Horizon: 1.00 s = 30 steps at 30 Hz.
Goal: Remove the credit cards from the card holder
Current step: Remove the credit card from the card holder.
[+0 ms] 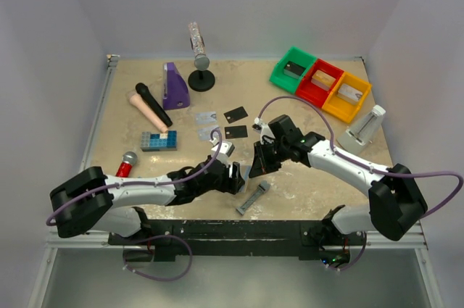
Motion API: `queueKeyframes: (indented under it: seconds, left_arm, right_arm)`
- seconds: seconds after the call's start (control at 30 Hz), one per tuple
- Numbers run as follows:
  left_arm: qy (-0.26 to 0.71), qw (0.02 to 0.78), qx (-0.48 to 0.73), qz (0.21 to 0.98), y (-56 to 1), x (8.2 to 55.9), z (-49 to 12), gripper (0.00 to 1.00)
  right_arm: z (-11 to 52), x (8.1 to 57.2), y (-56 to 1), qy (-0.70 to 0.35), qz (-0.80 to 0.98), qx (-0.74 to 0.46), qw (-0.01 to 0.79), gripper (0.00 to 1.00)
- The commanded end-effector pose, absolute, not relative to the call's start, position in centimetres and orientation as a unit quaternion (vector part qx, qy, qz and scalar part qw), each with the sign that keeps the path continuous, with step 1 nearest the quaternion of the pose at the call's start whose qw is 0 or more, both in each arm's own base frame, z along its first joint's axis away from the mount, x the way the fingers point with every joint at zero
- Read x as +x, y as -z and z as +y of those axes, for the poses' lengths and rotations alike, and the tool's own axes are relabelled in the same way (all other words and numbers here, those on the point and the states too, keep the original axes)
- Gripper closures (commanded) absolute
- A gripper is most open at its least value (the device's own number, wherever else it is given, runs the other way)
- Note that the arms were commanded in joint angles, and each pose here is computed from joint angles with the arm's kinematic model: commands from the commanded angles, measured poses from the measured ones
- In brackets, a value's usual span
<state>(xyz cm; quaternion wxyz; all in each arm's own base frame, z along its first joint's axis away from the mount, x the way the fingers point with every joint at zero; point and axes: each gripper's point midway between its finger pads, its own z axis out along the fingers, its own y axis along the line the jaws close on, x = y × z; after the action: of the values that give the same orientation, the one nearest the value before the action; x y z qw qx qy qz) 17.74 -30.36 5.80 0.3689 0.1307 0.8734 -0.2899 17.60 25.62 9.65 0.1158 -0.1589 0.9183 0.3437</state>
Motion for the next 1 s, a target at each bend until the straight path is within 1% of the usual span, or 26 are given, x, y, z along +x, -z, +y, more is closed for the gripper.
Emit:
queueKeyframes:
  seconds: [0.0, 0.13, 0.3, 0.6, 0.97]
  left_arm:
    - [0.298, 0.390, 0.130, 0.861, -7.2, 19.0, -31.6, 0.31]
    - [0.298, 0.384, 0.134, 0.863, -6.9, 18.9, -32.0, 0.32]
    - [0.292, 0.380, 0.132, 0.868, -6.4, 18.8, -31.6, 0.38]
    - [0.271, 0.398, 0.108, 0.870, -6.8, 19.2, -29.8, 0.42]
    - [0.257, 0.395, 0.103, 0.876, -6.3, 19.1, -28.9, 0.36]
  right_arm:
    - [26.6, 18.4, -11.7, -0.369, 0.904, -0.165, 0.139, 1.00]
    - [26.6, 18.3, -11.8, -0.370, 0.904, -0.165, 0.137, 1.00]
    - [26.5, 18.2, -11.8, -0.370, 0.904, -0.166, 0.139, 1.00]
    - [26.4, 18.3, -11.6, -0.366, 0.905, -0.166, 0.139, 1.00]
    - [26.4, 18.2, -11.5, -0.366, 0.906, -0.167, 0.136, 1.00]
